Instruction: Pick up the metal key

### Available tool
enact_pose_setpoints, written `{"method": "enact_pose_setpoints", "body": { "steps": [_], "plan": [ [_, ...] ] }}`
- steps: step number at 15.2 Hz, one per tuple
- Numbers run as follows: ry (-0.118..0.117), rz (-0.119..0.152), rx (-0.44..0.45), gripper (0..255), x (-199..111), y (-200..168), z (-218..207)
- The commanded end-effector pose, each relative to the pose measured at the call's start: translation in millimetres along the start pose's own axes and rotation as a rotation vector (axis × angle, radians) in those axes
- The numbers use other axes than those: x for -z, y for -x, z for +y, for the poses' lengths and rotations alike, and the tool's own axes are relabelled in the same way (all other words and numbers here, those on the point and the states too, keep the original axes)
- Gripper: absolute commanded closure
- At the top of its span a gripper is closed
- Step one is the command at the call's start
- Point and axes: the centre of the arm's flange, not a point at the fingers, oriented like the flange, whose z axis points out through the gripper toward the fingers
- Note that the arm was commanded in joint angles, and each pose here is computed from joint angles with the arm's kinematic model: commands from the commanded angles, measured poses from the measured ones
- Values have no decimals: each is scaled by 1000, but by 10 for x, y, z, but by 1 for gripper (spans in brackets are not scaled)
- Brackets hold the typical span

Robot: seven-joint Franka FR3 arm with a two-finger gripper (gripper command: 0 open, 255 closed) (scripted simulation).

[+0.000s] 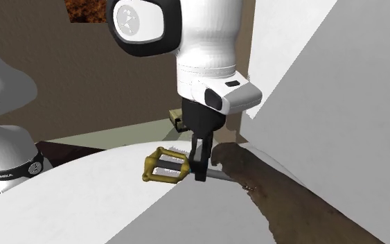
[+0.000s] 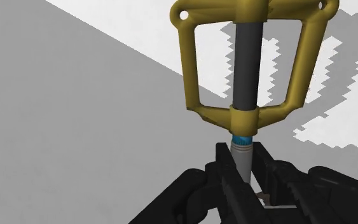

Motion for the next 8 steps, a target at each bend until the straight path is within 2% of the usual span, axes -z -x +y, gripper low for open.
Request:
{"method": "enact_pose_setpoints", "body": {
  "steps": [1, 8],
  "plan": [
    [0, -1, 0, 255, 109, 7, 4],
    [0, -1, 0, 255, 479, 12, 5]
  ]
}}
